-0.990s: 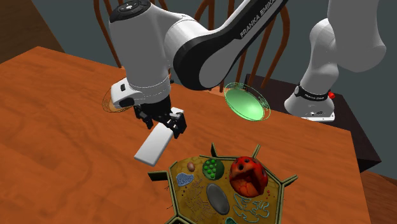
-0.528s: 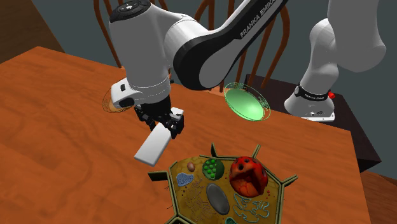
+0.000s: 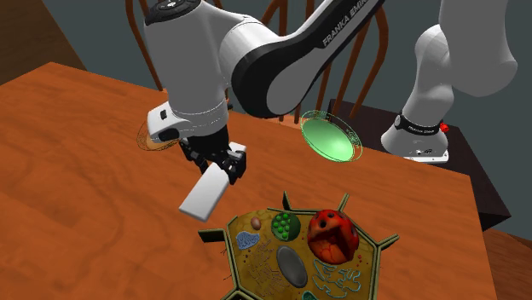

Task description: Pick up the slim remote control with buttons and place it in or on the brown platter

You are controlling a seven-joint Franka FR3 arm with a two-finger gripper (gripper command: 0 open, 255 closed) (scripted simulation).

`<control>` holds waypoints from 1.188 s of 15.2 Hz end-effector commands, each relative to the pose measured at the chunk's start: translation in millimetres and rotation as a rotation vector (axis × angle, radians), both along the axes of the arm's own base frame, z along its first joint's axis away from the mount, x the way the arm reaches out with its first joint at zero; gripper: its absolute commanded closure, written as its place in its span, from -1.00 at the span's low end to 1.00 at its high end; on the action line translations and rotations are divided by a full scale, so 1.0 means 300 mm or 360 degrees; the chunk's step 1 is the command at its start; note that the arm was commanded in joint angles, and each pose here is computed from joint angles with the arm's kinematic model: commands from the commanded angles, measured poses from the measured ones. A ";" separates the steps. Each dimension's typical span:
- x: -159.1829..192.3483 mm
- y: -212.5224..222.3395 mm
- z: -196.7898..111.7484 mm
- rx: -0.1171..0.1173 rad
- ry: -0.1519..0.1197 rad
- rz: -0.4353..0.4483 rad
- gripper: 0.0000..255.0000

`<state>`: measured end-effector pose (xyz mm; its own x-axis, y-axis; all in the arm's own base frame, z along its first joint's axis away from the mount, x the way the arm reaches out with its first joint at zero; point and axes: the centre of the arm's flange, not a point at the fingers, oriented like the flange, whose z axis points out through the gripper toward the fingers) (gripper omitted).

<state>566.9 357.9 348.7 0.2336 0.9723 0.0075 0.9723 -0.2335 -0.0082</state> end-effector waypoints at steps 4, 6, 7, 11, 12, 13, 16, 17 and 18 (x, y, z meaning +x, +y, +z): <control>-0.001 0.001 0.087 0.0000 0.0000 0.0000 1.00; -0.001 0.001 0.123 0.0000 0.0000 0.0000 1.00; -0.001 0.001 0.140 0.0000 0.0000 0.0000 1.00; -0.001 0.001 0.211 0.0000 0.0000 0.0000 1.00; -0.001 0.001 0.228 0.0000 0.0000 0.0000 1.00; -0.001 0.001 0.246 0.0000 0.0000 0.0000 1.00; -0.001 0.001 0.299 0.0000 0.0000 0.0000 1.00; -0.001 0.001 0.316 0.0000 0.0000 0.0000 1.00; -0.001 0.001 0.334 0.0000 0.0000 0.0000 1.00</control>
<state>567.5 357.7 443.0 0.2334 0.9724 0.0078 0.9724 -0.2333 -0.0078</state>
